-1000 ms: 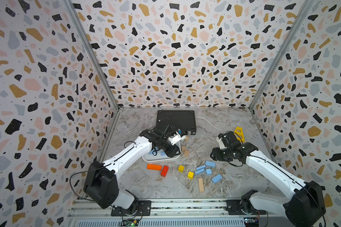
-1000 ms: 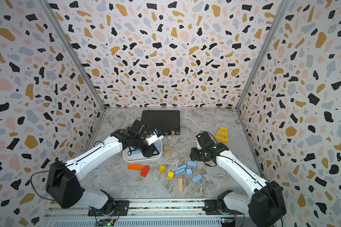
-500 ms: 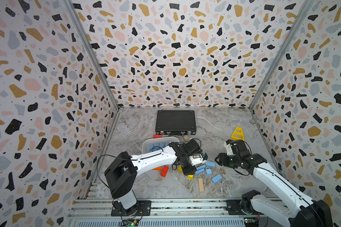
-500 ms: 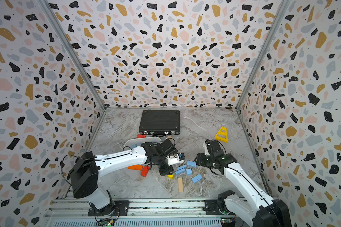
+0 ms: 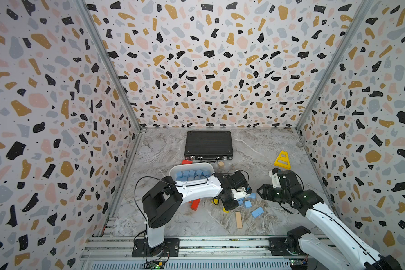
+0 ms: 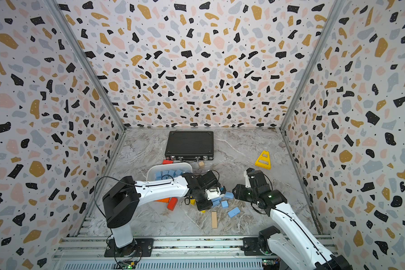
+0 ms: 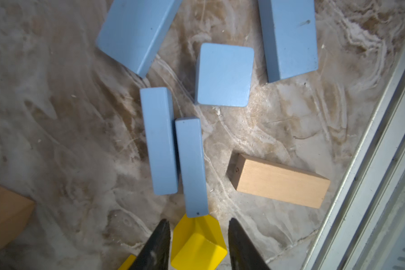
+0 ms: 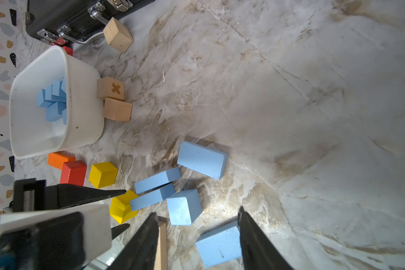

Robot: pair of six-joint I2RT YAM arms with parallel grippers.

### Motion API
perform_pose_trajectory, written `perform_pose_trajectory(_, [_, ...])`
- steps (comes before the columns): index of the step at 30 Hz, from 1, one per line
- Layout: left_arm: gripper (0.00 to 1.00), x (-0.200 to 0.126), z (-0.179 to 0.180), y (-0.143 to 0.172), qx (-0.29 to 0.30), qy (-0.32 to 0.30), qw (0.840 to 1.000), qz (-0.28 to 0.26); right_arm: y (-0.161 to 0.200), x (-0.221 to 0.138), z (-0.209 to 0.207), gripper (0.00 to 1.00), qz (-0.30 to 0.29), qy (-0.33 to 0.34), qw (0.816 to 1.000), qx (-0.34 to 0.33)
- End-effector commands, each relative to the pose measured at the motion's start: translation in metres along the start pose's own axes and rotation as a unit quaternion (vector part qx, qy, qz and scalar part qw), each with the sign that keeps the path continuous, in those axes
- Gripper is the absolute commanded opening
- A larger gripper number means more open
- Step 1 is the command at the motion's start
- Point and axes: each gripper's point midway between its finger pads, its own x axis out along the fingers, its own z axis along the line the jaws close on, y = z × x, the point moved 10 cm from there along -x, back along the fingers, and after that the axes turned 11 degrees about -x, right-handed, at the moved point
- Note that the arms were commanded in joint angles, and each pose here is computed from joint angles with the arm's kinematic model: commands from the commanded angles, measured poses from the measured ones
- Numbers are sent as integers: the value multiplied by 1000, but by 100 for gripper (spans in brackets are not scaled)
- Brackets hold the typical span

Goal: Pick out the blue building blocks
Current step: Pick up the building block from the center of the board.

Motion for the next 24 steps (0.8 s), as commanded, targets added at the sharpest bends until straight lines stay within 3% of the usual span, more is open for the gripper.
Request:
perform_pose_trajectory(1, [41, 3, -4, -5, -5, 4, 1000, -1, 5, -1, -4, 57, 7, 14, 1000, 8])
perform_pose_trajectory(16, [38, 16, -7, -18, -14, 9, 1000, 0, 5, -2, -4, 57, 7, 12, 1000, 10])
perform_pose_trajectory(24, [31, 20, -6, -24, -13, 4, 1000, -6, 9, -5, -6, 57, 8, 22, 1000, 11])
